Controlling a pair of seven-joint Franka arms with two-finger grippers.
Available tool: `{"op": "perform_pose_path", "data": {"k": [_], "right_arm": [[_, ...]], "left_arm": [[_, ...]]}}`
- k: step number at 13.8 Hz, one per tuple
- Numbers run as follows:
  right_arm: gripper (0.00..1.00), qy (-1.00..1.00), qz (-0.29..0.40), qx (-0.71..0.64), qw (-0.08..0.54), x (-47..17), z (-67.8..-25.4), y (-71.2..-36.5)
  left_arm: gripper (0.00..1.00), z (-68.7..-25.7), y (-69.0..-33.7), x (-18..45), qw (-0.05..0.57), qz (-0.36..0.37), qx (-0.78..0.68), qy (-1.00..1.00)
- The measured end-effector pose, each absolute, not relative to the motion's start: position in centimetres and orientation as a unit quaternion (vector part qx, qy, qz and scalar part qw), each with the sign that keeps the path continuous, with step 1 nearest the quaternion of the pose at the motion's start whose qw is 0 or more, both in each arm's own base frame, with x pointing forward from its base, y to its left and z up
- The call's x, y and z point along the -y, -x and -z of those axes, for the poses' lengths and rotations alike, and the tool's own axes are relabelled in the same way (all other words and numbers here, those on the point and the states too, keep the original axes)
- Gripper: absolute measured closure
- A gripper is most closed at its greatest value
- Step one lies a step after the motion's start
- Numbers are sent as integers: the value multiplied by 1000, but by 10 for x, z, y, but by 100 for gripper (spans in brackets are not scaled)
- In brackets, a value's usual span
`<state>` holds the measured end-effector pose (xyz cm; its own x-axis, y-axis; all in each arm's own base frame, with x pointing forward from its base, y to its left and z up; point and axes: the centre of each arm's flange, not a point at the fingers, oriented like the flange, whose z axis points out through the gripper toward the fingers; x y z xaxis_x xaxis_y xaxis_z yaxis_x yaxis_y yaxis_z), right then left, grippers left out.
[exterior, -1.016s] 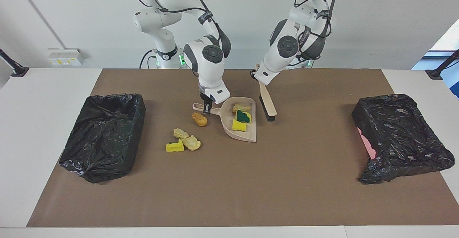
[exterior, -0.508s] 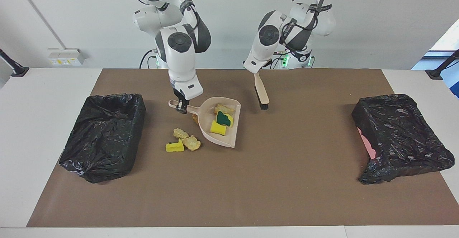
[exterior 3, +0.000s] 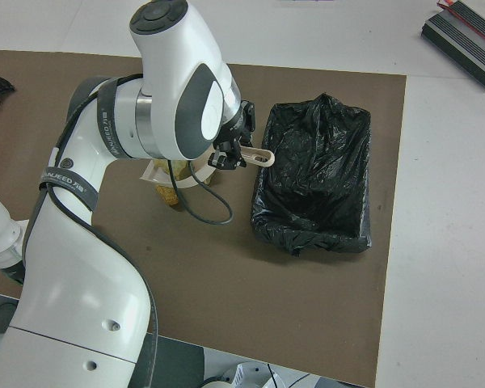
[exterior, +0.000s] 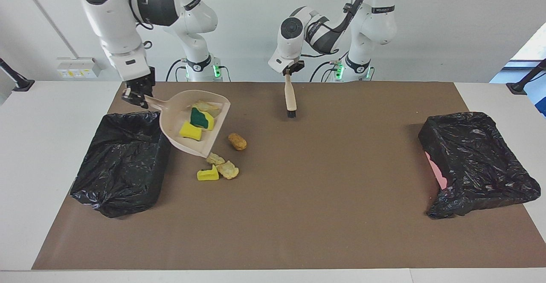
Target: Sweep and dump trash in bin
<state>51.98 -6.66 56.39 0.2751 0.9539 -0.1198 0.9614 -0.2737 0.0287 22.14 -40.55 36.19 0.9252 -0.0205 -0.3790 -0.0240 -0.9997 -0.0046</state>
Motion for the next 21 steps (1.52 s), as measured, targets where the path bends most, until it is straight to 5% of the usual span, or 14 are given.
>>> {"op": "perform_pose_path", "data": {"k": [5,12,16,19,21], "right_arm": [[69,-793,94,-587,134,194,-552,-509],[69,-737,191,-610,220,224,-545,-510],[69,-706,207,-635,234,233,-524,-508],[69,-743,186,-590,256,233,-532,-516],[69,-765,177,-563,257,238,-544,-527]], "left_arm": [[74,-341,-222,401,-2,-207,15,978],[74,-333,-222,401,4,-211,18,977],[34,-336,-229,399,-2,-209,20,978],[1,-359,-273,390,-9,-167,10,986],[0,-388,-313,381,-5,-123,-2,992]]}}
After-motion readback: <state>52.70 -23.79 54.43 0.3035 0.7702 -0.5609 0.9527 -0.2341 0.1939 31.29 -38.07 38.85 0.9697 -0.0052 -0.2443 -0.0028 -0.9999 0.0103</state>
